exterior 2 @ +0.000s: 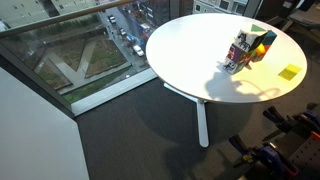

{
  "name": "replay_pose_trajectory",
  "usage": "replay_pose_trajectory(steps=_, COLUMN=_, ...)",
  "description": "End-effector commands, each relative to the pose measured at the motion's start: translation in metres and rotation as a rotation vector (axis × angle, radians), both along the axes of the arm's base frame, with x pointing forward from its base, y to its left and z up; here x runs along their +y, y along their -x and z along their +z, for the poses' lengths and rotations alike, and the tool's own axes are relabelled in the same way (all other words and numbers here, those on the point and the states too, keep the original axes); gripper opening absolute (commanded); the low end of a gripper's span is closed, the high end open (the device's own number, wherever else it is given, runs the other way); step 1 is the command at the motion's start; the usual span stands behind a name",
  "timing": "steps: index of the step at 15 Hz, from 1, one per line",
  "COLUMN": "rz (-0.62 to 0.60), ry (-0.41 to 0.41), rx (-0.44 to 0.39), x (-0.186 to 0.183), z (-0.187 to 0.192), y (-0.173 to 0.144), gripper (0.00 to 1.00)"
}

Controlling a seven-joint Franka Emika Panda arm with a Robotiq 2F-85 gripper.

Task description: Put the black and white cube on the top of the block stack

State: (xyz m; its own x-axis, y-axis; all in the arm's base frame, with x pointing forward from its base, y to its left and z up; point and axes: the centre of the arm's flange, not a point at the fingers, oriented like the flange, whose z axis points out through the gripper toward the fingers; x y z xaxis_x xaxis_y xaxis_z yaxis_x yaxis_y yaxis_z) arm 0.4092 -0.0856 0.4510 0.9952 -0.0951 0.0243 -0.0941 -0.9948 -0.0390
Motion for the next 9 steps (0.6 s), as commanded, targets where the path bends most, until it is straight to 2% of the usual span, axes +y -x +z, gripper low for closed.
replay_pose_trajectory(steps=1, rz=0.007, ry=0.017, rx=-0.001, x=0.014, z=0.015, y=0.033, gripper=1.00)
replay_pose_trajectory(steps=5, rz=0.012, ry=0.023, rx=-0.045, x=0.020, z=0.024, y=0.048, gripper=1.00)
replay_pose_trajectory(steps=8, rz=0.020, ry=0.019, rx=-0.045, x=0.020, z=0.029, y=0.054, gripper=1.00)
replay_pose_trajectory(steps=9, rz=0.021, ry=0.007, rx=-0.049, x=0.015, z=0.024, y=0.041, gripper=1.00)
